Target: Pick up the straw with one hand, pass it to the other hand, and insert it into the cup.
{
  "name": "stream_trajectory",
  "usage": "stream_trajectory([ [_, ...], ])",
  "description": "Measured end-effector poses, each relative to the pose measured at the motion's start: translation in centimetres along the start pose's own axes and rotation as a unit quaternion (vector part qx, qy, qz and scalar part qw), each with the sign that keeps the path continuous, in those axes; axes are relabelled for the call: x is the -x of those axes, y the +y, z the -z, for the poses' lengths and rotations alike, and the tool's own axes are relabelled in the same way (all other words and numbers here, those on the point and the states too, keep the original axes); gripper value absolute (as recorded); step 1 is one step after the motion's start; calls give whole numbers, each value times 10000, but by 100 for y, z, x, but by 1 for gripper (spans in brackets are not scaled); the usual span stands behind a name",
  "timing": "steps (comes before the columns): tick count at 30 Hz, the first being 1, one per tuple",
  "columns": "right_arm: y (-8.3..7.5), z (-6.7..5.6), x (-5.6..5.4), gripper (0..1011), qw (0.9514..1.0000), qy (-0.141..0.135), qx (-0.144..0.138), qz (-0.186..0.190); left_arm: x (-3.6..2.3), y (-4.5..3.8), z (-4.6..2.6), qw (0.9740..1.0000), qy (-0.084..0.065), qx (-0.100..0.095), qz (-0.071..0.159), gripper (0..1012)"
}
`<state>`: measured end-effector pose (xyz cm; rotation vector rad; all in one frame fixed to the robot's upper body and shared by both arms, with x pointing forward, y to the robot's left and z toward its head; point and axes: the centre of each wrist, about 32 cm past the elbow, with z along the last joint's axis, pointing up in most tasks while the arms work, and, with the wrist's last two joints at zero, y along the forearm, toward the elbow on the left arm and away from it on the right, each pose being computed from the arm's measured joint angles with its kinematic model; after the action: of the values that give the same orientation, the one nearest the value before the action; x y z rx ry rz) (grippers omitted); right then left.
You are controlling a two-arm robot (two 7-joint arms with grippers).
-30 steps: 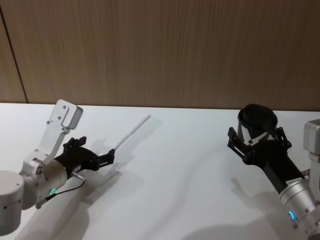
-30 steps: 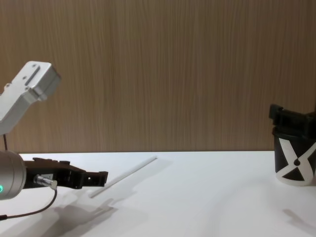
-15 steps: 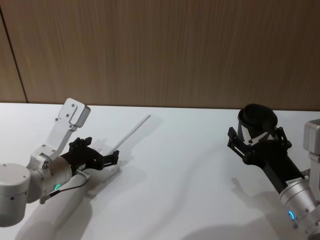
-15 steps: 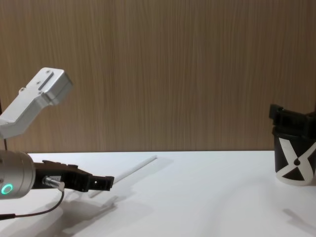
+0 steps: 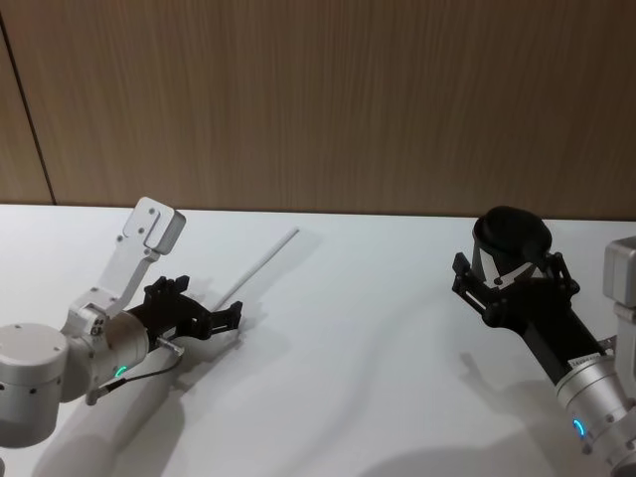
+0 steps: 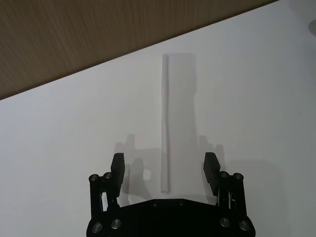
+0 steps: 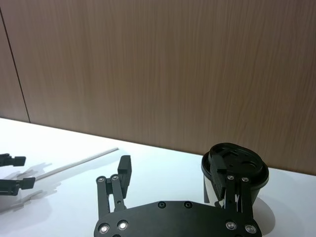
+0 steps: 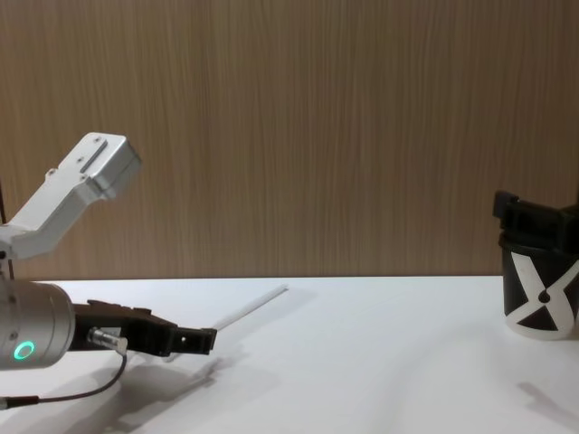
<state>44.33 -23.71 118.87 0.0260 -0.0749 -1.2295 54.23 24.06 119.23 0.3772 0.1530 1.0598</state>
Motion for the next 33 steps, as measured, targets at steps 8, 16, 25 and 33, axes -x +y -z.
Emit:
stream_trajectory([
  [8, 0, 0, 0, 1001, 10000, 0, 0, 0, 2, -17, 10, 10000, 17, -11, 1, 1003],
  [16, 0, 0, 0, 1001, 10000, 0, 0, 0, 4, -30, 16, 10000, 47, -18, -7, 1003],
  [25, 0, 0, 0, 1001, 10000, 0, 0, 0, 10, -46, 28, 9999, 91, -58, 14, 1003],
  [33, 0, 0, 0, 1001, 10000, 0, 0, 0, 13, -61, 42, 9999, 119, -101, 33, 1003],
])
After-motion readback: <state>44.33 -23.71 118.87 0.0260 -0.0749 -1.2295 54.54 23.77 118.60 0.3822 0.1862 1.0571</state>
